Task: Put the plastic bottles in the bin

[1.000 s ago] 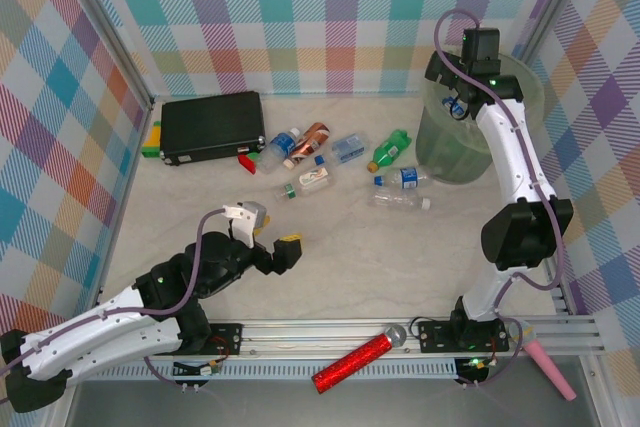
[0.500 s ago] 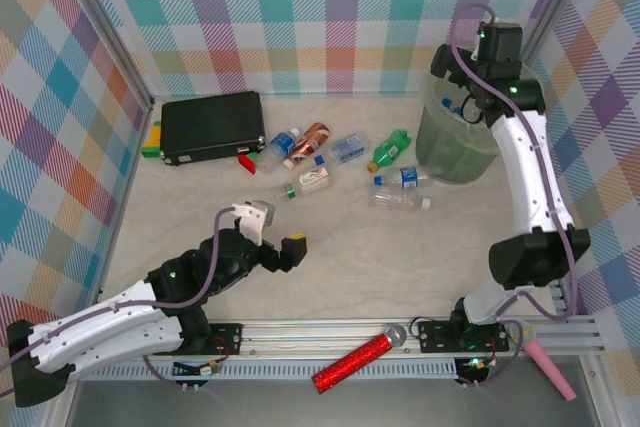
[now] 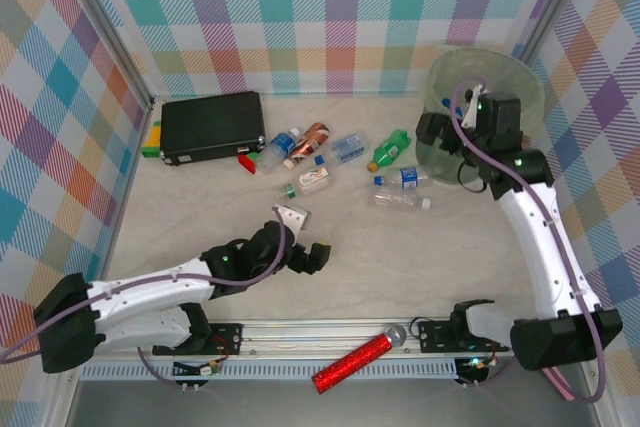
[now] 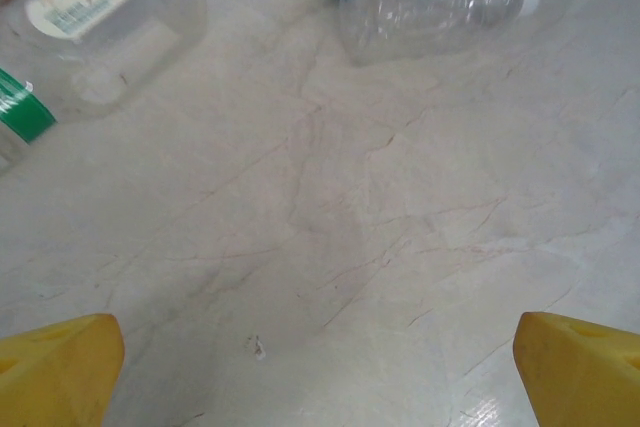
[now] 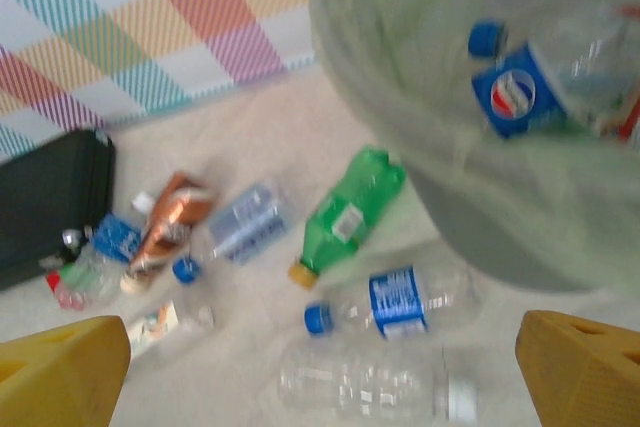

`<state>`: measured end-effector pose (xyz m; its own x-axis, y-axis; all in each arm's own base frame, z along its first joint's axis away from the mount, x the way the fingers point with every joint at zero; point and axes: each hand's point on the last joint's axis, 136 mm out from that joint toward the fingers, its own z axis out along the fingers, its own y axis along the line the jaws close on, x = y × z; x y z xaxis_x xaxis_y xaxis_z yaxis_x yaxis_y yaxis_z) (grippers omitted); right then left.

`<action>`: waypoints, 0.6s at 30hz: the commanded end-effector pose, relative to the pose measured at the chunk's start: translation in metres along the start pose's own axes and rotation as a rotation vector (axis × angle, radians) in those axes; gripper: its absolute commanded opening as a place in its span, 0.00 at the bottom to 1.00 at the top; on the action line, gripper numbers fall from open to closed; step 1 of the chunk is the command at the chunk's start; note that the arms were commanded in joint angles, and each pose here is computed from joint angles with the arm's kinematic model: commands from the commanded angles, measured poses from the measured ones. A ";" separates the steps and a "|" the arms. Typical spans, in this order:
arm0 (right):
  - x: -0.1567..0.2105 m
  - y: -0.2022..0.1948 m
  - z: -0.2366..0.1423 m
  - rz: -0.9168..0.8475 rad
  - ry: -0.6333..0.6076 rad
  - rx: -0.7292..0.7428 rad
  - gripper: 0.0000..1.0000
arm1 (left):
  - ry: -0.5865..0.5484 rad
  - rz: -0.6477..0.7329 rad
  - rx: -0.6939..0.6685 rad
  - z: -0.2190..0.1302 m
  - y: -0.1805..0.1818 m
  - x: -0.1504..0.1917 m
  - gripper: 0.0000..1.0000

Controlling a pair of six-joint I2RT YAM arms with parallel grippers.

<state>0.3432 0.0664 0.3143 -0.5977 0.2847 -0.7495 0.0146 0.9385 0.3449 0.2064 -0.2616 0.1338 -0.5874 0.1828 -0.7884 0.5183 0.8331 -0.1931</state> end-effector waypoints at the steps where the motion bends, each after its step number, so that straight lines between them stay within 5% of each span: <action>1: 0.020 0.008 -0.013 0.043 0.009 -0.070 0.99 | -0.043 0.005 0.039 0.012 -0.018 -0.026 1.00; 18: 0.122 -0.030 -0.015 0.184 0.097 -0.046 0.99 | 0.097 0.003 0.145 0.119 -0.045 -0.052 0.99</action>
<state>0.2574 0.0694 0.2203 -0.6833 0.3926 -0.6156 0.0844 0.8799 0.4675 0.2742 -0.3522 0.1005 -0.6537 0.2577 -0.7115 0.5630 0.7939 -0.2296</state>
